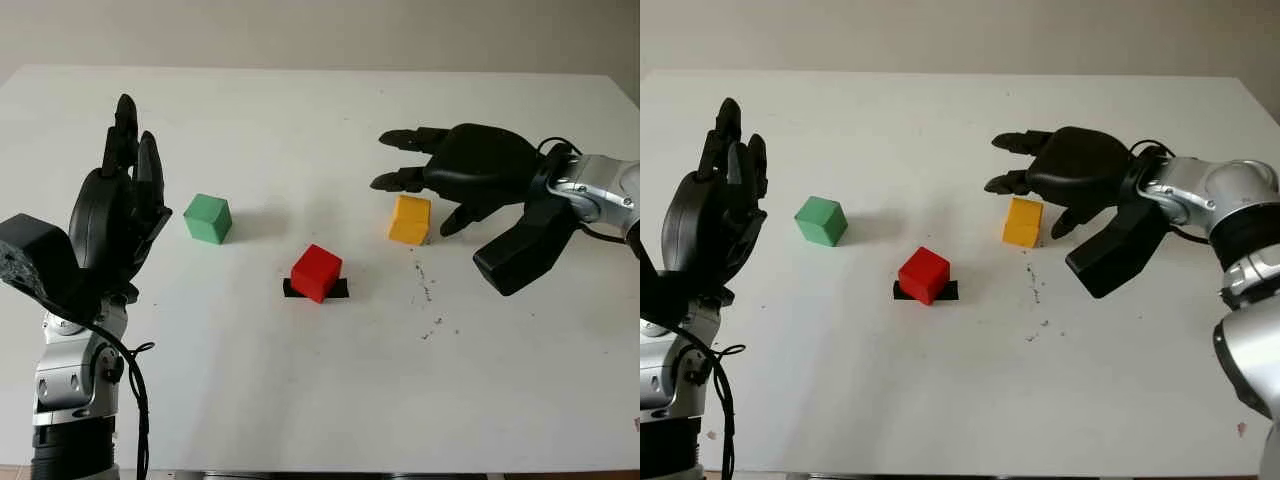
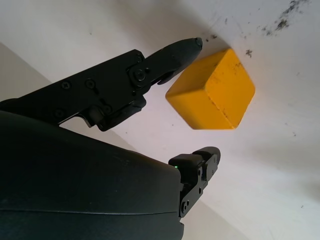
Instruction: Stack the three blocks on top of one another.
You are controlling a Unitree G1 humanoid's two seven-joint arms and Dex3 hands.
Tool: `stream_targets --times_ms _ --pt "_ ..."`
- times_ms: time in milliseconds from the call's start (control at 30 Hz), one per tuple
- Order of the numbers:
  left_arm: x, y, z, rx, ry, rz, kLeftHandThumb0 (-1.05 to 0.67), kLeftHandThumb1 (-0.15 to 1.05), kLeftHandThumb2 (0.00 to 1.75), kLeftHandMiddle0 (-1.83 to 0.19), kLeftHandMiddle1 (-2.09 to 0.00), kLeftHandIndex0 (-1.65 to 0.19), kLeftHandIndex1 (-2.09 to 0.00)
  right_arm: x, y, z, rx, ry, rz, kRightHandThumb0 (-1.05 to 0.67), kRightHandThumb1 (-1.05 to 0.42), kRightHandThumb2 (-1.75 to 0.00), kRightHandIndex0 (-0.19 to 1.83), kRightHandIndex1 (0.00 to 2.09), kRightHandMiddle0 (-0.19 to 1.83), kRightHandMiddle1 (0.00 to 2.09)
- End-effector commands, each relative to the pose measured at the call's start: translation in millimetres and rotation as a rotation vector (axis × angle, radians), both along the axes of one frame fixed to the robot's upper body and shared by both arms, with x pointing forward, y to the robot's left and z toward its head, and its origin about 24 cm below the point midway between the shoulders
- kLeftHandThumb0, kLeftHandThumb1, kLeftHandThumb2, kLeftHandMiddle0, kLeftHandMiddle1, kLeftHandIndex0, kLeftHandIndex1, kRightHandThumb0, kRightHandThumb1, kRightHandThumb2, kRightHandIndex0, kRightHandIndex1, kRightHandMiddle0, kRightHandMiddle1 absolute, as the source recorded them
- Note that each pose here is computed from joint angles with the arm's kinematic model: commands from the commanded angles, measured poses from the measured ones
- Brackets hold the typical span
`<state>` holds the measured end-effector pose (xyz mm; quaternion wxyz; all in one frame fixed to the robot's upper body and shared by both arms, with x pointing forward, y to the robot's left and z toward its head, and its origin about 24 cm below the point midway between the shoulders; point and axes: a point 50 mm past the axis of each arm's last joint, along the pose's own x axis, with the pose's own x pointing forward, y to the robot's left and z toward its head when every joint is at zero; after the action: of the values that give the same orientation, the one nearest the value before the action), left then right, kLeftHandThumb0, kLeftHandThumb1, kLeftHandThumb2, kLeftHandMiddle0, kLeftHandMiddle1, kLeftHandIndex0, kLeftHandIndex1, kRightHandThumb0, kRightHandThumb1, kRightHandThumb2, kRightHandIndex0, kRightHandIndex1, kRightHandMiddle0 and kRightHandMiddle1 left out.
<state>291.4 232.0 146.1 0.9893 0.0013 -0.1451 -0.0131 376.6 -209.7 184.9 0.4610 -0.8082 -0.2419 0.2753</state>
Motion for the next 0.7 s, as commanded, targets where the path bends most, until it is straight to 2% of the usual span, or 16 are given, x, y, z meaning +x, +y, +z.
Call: stream_targets --times_ms 0,333,467,500,533,600,667 --pt "1.4 0.3 3 0.001 -0.007 -0.001 -0.75 1.05 0.71 0.19 0.0 0.19 0.0 2.8 3 8 -0.008 -0.027 0.007 -0.49 -0.86 -0.06 0.07 0.06 0.41 0.11" --pt "0.4 -0.2 3 0.012 -0.001 0.004 -0.76 1.05 0.72 0.19 0.0 0.19 0.0 3.3 8 -1 0.018 -0.019 0.035 -0.44 -0.88 -0.06 0.09 0.06 0.5 0.15" --pt "0.0 0.3 3 0.009 0.002 0.009 -0.75 1.05 0.72 0.19 0.0 0.19 0.0 2.0 7 -1 0.03 -0.038 0.055 -0.41 -0.91 -0.07 0.13 0.07 0.63 0.22" --pt "-0.1 0.2 3 0.01 0.004 0.01 -0.75 1.05 0.72 0.19 0.0 0.19 0.0 1.5 6 -1 0.034 -0.043 0.062 -0.37 -0.93 -0.06 0.16 0.08 0.72 0.35" --pt "-0.3 -0.1 2 0.011 0.006 0.011 -0.75 1.05 0.71 0.19 0.0 0.19 0.0 1.0 6 -2 0.041 -0.049 0.068 -0.35 -0.95 -0.06 0.18 0.07 0.66 0.56" --pt "-0.6 -0.6 2 0.013 0.009 0.012 -0.76 1.05 0.71 0.19 0.0 0.19 0.0 0.8 4 -1 0.04 -0.059 0.072 -0.32 -0.97 -0.06 0.22 0.06 0.51 1.18" --pt "-1.0 -1.1 3 0.014 0.011 0.011 -0.76 1.05 0.7 0.19 0.0 0.19 0.0 1.4 3 1 0.03 -0.066 0.07 -0.3 -0.99 -0.06 0.23 0.06 0.46 1.35"
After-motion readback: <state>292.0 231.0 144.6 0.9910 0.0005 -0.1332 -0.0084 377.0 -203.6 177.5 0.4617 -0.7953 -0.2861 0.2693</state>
